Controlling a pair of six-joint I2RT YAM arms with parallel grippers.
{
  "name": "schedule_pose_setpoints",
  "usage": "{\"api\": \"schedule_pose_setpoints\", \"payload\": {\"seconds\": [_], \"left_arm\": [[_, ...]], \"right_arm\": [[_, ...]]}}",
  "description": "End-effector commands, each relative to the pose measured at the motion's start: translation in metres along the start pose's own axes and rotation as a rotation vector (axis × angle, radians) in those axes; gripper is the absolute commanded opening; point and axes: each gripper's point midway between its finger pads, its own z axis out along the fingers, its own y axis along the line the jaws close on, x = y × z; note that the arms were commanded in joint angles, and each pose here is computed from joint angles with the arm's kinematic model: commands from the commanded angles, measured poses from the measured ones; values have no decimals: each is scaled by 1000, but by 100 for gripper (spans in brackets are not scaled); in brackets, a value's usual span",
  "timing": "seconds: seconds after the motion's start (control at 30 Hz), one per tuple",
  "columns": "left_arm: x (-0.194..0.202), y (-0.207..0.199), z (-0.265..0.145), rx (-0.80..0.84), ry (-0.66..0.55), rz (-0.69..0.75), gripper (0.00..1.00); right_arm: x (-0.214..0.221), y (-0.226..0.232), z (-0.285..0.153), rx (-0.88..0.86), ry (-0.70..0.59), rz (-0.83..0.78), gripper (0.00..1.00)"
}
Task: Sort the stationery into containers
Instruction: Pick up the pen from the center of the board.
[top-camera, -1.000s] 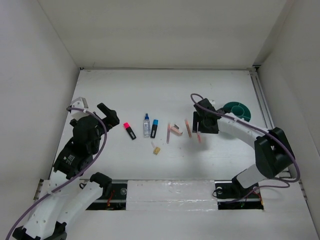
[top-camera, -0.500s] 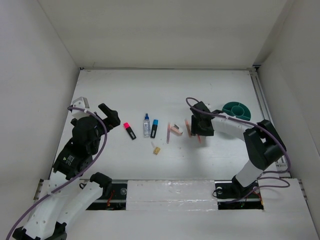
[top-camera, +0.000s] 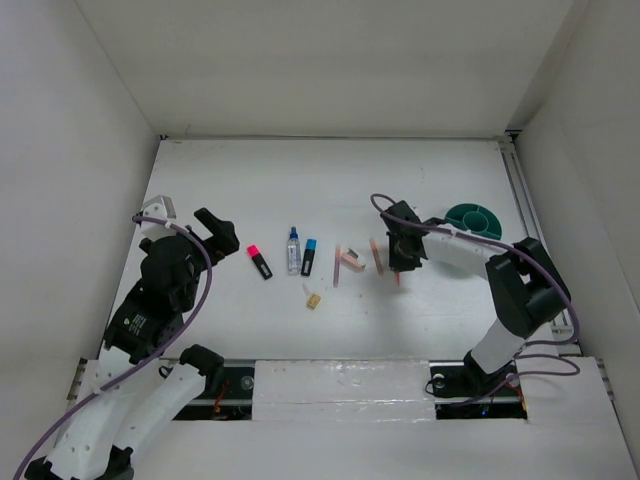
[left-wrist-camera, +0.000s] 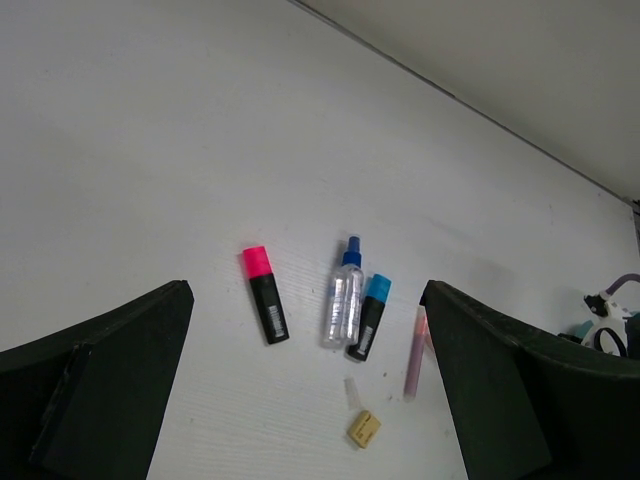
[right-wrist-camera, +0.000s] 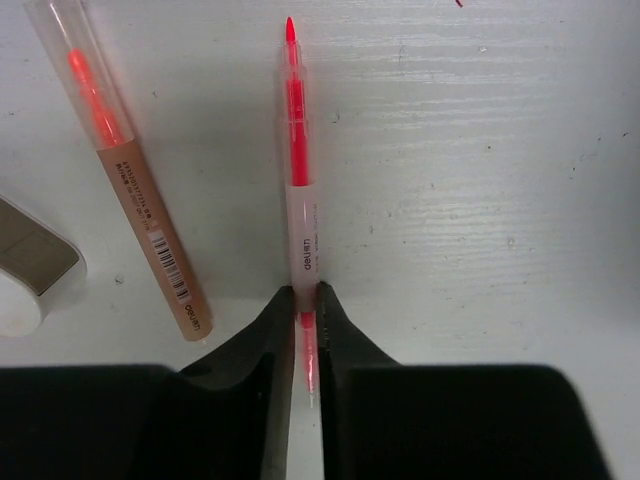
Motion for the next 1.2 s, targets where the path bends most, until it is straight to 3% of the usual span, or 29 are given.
{"api": "schedule_pose_setpoints", "payload": {"seconds": [0.0, 0.07, 0.2, 0.33, 0.43, 0.57, 0.67, 0.7, 0.87, 1.0, 1.17], "left_arm": [[-8, -3, 0, 13, -33, -6, 99], [-8, -3, 0, 13, -33, -6, 99], [-7, 0, 0, 0, -32, -2, 99], [0, -14, 4, 35, 34, 20, 99], [15, -29, 10, 73, 137, 57, 99], [71, -67, 33, 203, 358, 73, 99], [117, -68, 51, 112, 522, -20, 99], [135, -63, 54, 44, 572, -121, 99], [149, -52, 59, -53, 556, -295, 95], [177, -38, 63, -196, 637, -230, 93], [216, -69, 42, -270, 684, -127, 99]], "right_arm": [[0, 0, 2, -7, 27, -2, 11], [-1, -3, 3, -4, 27, 6, 0], [-2, -1, 0, -16, 24, 8, 0], [-14, 5, -28, -35, -59, 39, 0], [-26, 12, -66, -69, -158, 36, 0], [-42, 24, -112, -153, -271, 35, 0], [-45, 33, -138, -214, -310, 32, 0], [-44, 36, -142, -224, -316, 27, 0], [-41, 47, -172, -282, -366, -8, 0], [-39, 49, -193, -343, -413, -5, 0], [-29, 51, -201, -403, -423, -7, 0]]}}
